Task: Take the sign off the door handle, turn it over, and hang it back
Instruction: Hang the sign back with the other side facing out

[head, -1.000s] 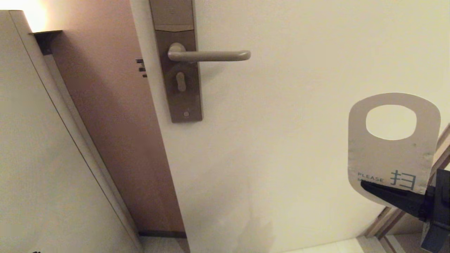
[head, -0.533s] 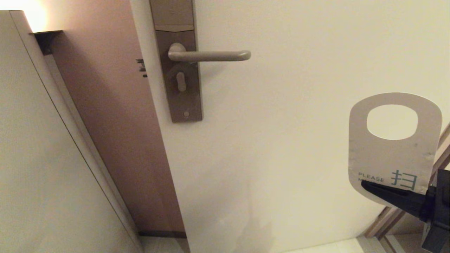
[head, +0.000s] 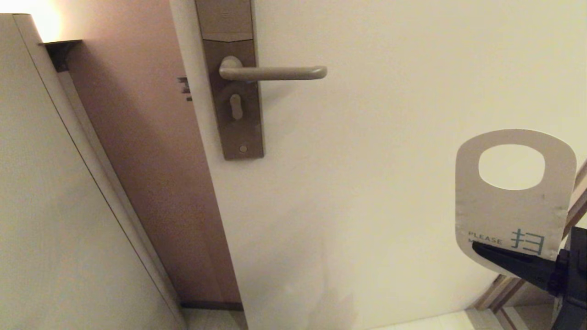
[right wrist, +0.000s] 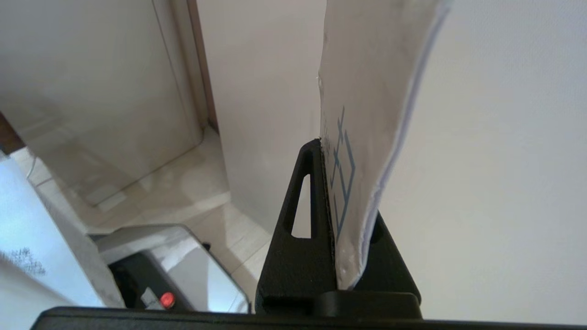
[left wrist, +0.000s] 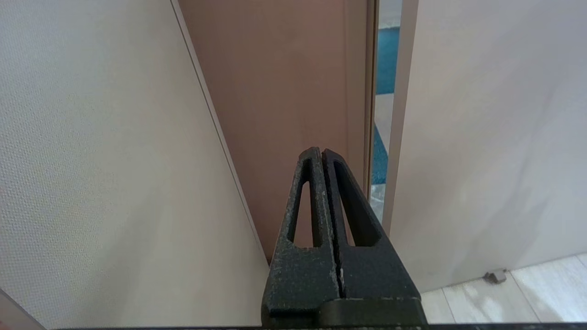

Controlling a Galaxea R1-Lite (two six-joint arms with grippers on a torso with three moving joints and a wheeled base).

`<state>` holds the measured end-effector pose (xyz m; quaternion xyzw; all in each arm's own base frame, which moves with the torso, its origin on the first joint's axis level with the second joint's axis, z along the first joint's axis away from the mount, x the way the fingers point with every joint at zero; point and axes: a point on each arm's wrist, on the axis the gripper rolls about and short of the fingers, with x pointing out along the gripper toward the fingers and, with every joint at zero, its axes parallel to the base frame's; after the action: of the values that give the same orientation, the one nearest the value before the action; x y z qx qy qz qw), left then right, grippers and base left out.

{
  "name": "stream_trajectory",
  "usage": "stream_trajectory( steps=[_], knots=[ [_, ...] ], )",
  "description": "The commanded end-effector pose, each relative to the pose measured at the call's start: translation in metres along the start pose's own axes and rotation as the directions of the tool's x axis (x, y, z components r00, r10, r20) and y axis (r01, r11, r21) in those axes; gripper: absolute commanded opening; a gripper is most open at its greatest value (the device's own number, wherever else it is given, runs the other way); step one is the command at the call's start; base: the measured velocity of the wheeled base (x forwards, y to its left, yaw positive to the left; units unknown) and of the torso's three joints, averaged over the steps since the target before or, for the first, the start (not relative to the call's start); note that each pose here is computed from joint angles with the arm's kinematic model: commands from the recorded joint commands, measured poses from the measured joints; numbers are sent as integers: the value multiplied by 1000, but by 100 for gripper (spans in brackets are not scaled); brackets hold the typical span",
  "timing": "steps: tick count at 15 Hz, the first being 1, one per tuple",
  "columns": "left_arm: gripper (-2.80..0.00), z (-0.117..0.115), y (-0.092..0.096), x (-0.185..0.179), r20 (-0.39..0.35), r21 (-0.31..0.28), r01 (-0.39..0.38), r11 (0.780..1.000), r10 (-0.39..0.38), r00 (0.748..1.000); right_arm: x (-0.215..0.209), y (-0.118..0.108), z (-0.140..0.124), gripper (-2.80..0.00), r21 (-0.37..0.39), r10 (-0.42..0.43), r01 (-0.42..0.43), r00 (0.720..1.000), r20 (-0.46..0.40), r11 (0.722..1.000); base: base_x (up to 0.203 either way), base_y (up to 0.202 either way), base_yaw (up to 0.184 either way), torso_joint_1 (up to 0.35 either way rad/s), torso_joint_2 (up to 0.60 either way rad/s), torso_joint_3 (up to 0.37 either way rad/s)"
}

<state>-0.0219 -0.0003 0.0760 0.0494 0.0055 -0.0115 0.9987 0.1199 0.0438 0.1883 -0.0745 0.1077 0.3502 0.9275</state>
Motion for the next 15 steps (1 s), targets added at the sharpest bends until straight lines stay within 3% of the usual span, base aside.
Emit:
stream_trajectory(
  steps=[1,7,15],
  knots=[
    [-280,0,0,-1,11,1,0,1000,0,1000,-2,2,-5,-280,4,4,-4,1000,-8,1000,0,0,0,0,0,0],
    [-280,0,0,-1,12,-60,-13,998,14,1000,-8,4,-4,-280,0,-1,1,1000,16,1000,0,0,0,0,0,0],
    [-280,0,0,-1,12,-62,-14,998,14,1000,-8,0,17,-280,-15,-9,10,997,75,1000,0,0,0,0,0,0]
  ],
)
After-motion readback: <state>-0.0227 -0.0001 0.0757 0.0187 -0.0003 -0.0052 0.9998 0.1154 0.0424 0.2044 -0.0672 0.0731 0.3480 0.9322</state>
